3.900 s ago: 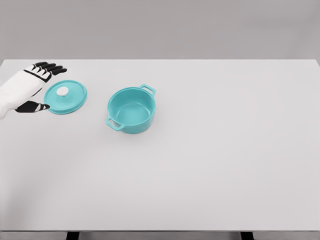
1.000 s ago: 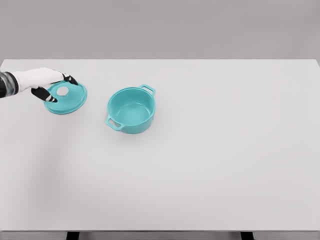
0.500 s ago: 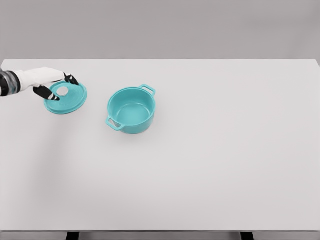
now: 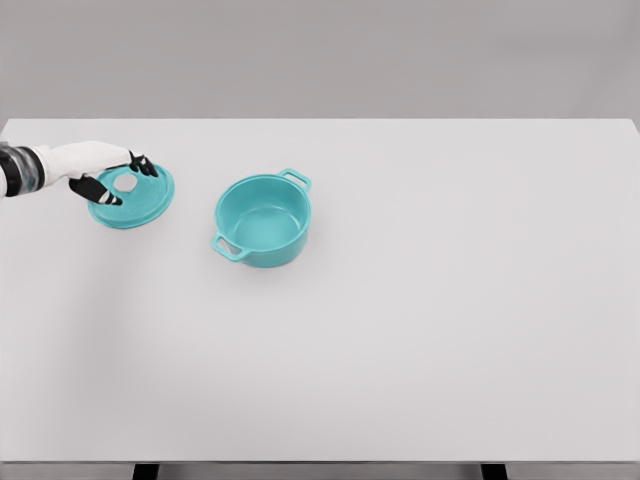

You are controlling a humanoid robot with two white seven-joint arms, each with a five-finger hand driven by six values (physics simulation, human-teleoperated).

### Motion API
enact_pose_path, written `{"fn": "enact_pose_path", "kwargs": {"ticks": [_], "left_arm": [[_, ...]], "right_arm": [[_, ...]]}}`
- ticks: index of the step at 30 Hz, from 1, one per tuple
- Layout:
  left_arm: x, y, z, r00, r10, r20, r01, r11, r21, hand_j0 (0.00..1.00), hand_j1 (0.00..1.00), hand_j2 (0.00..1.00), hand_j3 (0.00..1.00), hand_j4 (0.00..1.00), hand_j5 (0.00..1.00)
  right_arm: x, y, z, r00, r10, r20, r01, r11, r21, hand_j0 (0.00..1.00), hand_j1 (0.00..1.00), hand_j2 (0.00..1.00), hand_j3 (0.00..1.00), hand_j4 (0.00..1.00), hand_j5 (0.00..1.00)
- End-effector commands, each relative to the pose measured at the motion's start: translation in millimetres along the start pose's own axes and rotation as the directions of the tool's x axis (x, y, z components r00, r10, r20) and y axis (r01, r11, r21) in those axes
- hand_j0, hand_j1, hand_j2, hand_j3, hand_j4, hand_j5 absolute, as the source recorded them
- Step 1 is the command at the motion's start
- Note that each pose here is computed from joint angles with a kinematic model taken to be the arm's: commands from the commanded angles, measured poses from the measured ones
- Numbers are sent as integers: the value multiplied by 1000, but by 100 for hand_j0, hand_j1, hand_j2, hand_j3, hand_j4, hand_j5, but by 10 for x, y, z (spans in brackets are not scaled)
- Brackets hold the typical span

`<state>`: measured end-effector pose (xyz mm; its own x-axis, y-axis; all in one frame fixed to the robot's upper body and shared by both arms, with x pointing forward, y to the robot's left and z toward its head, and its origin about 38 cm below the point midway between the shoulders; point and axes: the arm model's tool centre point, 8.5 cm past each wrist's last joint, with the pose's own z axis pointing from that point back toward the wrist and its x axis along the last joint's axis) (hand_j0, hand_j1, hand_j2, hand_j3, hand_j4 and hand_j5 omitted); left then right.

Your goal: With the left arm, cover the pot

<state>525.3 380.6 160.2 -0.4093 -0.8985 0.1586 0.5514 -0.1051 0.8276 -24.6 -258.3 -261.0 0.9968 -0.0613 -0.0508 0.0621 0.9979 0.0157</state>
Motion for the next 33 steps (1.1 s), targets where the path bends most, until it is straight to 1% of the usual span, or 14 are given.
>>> {"fn": "enact_pose_path", "kwargs": {"ticks": [1, 5, 12, 20, 33], "left_arm": [[-21, -17, 5, 1000, 14, -4, -14, 1000, 1, 75, 75, 75, 75, 75, 75], [-22, -18, 5, 1000, 13, -4, -13, 1000, 0, 73, 73, 73, 73, 73, 73], [-30, -21, 6, 1000, 15, -6, -15, 1000, -1, 65, 65, 65, 65, 65, 65], [-52, -60, 5, 1000, 26, -11, -26, 1000, -8, 64, 64, 64, 64, 64, 64], [-32, -6, 16, 1000, 18, -5, -18, 1000, 5, 52, 52, 52, 52, 52, 52]], "right_arm": [[3, 0, 0, 1000, 0, 1, 0, 1000, 0, 100, 100, 100, 100, 100, 100], [13, 0, 0, 1000, 0, 2, 0, 1000, 0, 100, 100, 100, 100, 100, 100], [-2, 1, 0, 1000, 0, -1, 0, 1000, 0, 100, 100, 100, 100, 100, 100], [-2, 1, 0, 1000, 0, -1, 0, 1000, 0, 100, 100, 100, 100, 100, 100], [3, 0, 0, 1000, 0, 1, 0, 1000, 0, 100, 100, 100, 100, 100, 100]]}}
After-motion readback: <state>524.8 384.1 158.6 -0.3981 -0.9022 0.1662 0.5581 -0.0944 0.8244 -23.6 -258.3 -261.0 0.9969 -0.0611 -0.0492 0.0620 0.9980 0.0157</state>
